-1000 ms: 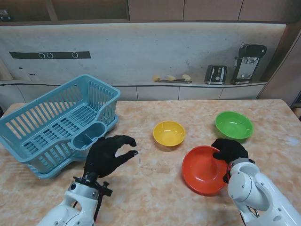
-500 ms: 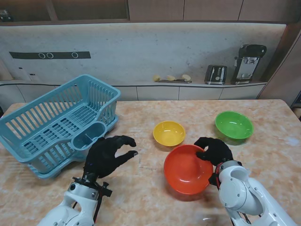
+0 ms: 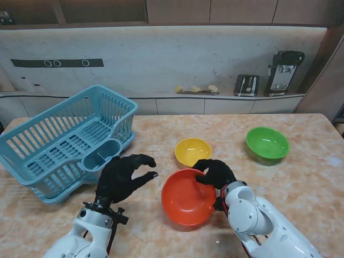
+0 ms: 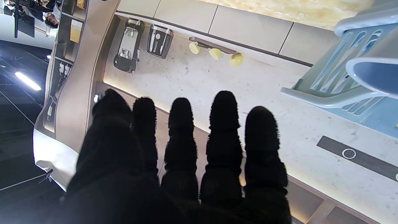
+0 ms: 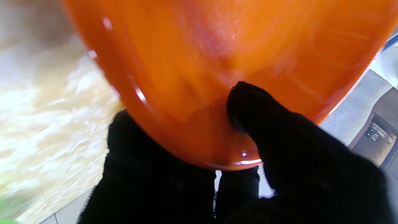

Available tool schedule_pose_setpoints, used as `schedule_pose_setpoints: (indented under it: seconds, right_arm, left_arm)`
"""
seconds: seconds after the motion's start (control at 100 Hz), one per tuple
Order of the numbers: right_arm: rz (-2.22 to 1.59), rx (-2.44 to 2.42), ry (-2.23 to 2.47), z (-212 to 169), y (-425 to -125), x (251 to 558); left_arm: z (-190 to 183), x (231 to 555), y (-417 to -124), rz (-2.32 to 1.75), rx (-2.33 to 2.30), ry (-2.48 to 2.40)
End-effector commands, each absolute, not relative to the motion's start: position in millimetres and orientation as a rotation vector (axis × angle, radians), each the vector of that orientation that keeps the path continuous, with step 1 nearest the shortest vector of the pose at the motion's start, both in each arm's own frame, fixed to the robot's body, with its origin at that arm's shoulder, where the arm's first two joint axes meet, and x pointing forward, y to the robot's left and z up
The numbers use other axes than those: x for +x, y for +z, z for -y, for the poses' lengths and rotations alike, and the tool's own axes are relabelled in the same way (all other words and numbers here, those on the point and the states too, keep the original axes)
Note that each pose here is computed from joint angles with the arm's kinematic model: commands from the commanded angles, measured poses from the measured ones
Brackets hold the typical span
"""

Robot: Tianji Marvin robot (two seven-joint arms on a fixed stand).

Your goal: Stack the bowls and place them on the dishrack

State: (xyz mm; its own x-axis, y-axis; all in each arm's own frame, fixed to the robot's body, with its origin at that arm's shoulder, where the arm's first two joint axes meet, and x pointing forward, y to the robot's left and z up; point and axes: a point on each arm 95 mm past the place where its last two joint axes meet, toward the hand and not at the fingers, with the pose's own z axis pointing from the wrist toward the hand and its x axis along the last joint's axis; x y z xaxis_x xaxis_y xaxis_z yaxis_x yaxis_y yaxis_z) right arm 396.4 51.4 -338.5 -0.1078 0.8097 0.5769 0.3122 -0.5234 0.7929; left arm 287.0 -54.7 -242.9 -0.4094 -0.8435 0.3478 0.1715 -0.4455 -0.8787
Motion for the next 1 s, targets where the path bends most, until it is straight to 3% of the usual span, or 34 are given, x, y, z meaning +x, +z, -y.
schedule_pose_setpoints:
  seconds: [0.0,0.99]
  right_arm:
    - [-1.258,1.794,1.698,-66,-341,395]
    - [-1.516,1.924,1.566,-84,-366,403]
  left_arm:
    - [56,285,-243,-1.043,-1.109,-1.918]
    - [56,284,-241,-1.043,-1.11,-1.919]
